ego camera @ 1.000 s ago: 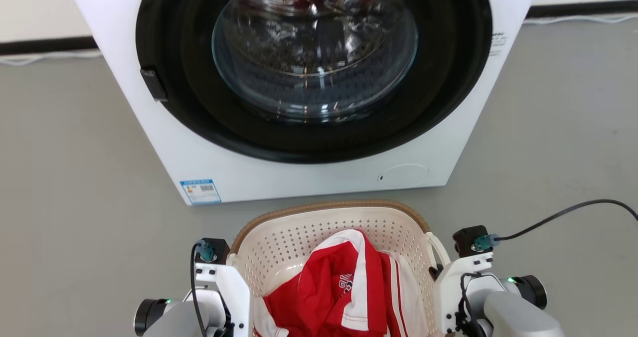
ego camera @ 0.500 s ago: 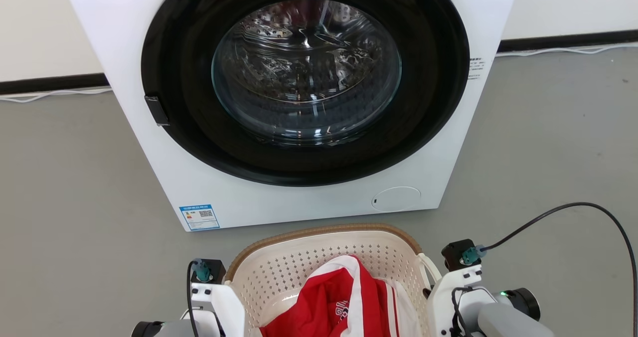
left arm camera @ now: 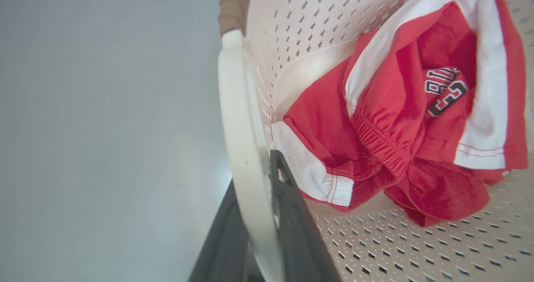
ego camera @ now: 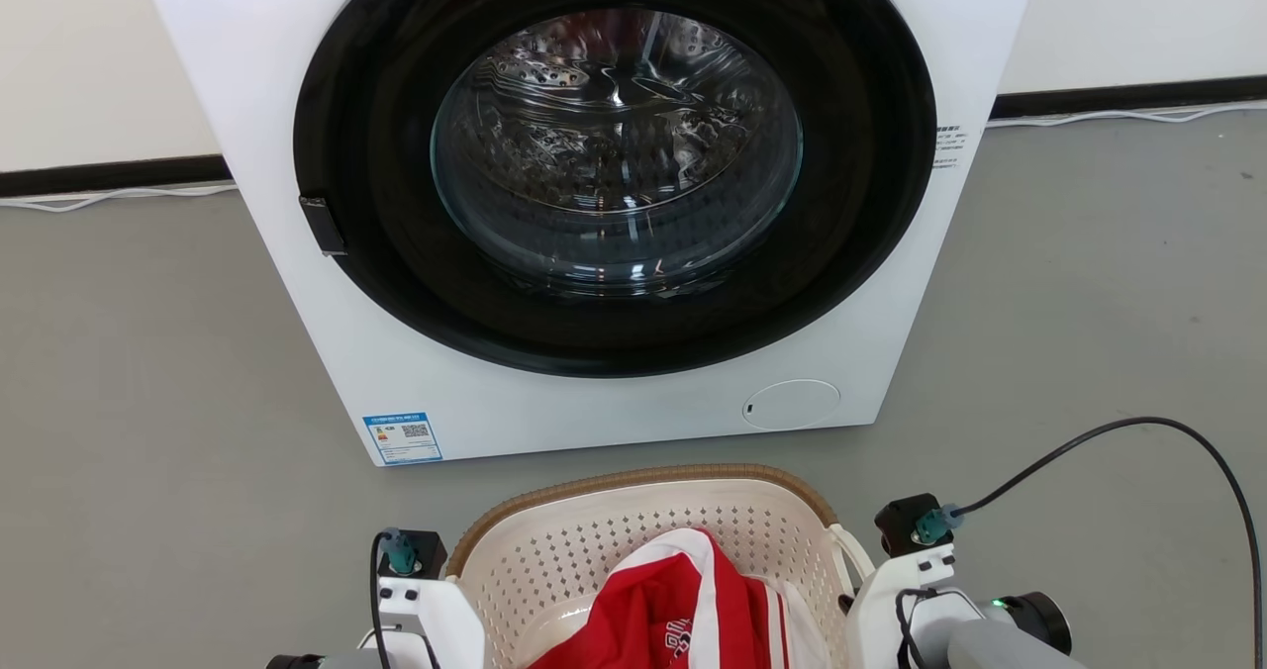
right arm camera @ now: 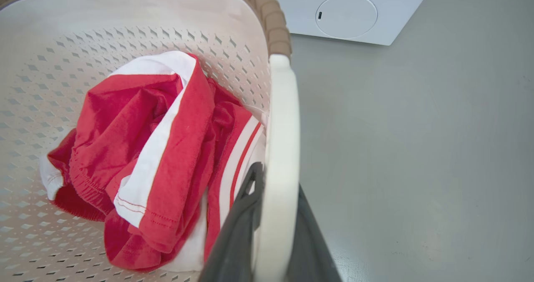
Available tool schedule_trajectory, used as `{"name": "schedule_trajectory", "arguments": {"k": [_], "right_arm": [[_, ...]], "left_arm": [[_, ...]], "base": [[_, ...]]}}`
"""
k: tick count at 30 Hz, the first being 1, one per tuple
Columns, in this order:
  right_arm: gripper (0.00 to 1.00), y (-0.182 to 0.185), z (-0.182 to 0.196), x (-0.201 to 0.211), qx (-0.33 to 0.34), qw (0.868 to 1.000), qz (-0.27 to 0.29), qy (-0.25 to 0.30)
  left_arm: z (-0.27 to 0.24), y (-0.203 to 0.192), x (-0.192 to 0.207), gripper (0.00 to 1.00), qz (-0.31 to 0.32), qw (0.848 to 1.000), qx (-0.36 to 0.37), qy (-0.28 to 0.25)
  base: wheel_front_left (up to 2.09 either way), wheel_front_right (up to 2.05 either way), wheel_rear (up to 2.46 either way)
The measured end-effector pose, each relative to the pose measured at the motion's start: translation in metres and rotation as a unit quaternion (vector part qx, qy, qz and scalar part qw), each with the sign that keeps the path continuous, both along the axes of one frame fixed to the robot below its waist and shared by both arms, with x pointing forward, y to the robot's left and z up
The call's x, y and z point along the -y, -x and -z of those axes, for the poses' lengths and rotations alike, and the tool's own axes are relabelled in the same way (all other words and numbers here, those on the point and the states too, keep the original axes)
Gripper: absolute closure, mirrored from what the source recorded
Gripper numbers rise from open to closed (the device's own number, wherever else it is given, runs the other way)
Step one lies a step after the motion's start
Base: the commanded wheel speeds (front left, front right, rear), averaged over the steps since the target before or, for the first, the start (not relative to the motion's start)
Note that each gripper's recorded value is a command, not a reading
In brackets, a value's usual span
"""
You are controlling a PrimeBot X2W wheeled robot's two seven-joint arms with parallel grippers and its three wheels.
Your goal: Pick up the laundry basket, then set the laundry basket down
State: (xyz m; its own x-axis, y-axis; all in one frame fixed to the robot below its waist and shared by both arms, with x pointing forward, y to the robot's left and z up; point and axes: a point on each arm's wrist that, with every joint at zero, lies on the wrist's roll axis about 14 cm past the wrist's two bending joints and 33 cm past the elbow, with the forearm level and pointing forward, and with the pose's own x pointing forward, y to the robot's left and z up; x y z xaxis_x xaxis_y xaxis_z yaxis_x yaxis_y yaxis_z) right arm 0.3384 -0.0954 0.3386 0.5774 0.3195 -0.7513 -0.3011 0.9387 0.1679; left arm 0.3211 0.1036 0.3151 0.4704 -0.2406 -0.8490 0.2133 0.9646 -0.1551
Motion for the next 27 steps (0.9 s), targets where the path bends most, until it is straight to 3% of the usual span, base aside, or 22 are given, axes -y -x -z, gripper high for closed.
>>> {"name": "schedule_trajectory", "arguments": {"k": [27], "right_arm": [[1.00, 0.0048, 0.0040, -0.0038, -0.012, 1.000, 0.000, -0.008]], "left_arm": [[0.0014, 0.0017, -0.0023, 1.00, -0.002, 1.000, -0.005, -0.001]], "base": [[0.00, 0.00, 0.00]]}}
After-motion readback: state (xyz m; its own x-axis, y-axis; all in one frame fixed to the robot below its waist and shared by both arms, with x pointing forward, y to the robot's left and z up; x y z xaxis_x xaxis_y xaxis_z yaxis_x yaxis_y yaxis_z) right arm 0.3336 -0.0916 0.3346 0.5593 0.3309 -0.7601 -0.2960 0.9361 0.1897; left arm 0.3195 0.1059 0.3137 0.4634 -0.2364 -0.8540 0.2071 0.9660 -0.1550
